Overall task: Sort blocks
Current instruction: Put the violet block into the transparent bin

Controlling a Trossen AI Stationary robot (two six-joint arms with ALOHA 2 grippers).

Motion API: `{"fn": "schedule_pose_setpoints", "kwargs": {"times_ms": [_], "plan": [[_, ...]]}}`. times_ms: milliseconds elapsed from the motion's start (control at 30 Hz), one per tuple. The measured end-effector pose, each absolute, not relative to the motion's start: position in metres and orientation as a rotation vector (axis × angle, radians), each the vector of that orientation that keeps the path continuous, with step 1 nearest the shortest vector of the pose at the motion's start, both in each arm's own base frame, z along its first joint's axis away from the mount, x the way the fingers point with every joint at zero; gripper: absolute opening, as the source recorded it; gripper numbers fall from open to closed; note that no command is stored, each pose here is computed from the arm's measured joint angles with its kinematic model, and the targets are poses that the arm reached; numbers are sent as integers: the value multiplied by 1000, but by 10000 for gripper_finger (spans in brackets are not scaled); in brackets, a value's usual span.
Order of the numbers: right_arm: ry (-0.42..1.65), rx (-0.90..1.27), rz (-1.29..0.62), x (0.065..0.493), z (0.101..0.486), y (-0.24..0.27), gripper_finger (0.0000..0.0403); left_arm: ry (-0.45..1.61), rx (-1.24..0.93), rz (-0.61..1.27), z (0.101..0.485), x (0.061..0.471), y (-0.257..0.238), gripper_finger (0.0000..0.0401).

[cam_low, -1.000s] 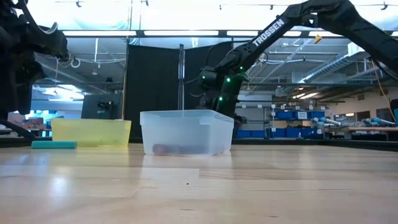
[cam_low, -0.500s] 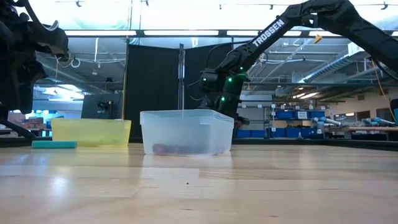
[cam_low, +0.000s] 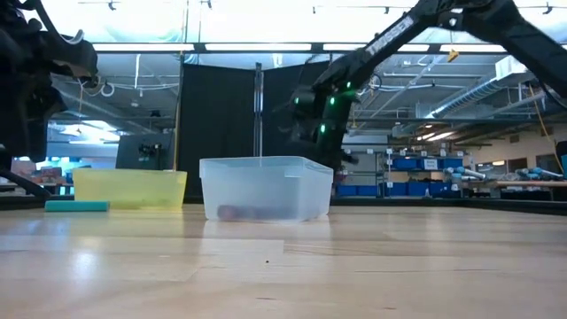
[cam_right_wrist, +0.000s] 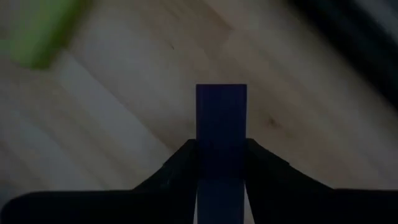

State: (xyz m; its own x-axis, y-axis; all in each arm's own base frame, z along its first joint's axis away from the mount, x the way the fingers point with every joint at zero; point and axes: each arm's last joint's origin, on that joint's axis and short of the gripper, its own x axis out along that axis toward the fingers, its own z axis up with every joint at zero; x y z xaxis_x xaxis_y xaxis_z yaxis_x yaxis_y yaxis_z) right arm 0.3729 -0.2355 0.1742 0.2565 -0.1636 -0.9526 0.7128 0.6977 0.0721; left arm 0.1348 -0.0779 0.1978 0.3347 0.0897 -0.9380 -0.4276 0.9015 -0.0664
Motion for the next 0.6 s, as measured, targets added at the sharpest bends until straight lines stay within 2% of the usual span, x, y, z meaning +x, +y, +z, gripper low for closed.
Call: {"fn": "schedule_pose_setpoints", "kwargs": {"times_ms": [133, 267, 600], "plan": [[1135, 529, -617, 370, 197, -229, 109, 1166, -329, 373, 198, 135, -77, 232], [1091, 479, -498, 379, 222, -201, 109, 1148, -334, 431, 198, 134, -75, 232], [1136, 263, -137, 418, 231, -73, 112, 1145, -370, 640, 197, 126, -63, 232]]}}
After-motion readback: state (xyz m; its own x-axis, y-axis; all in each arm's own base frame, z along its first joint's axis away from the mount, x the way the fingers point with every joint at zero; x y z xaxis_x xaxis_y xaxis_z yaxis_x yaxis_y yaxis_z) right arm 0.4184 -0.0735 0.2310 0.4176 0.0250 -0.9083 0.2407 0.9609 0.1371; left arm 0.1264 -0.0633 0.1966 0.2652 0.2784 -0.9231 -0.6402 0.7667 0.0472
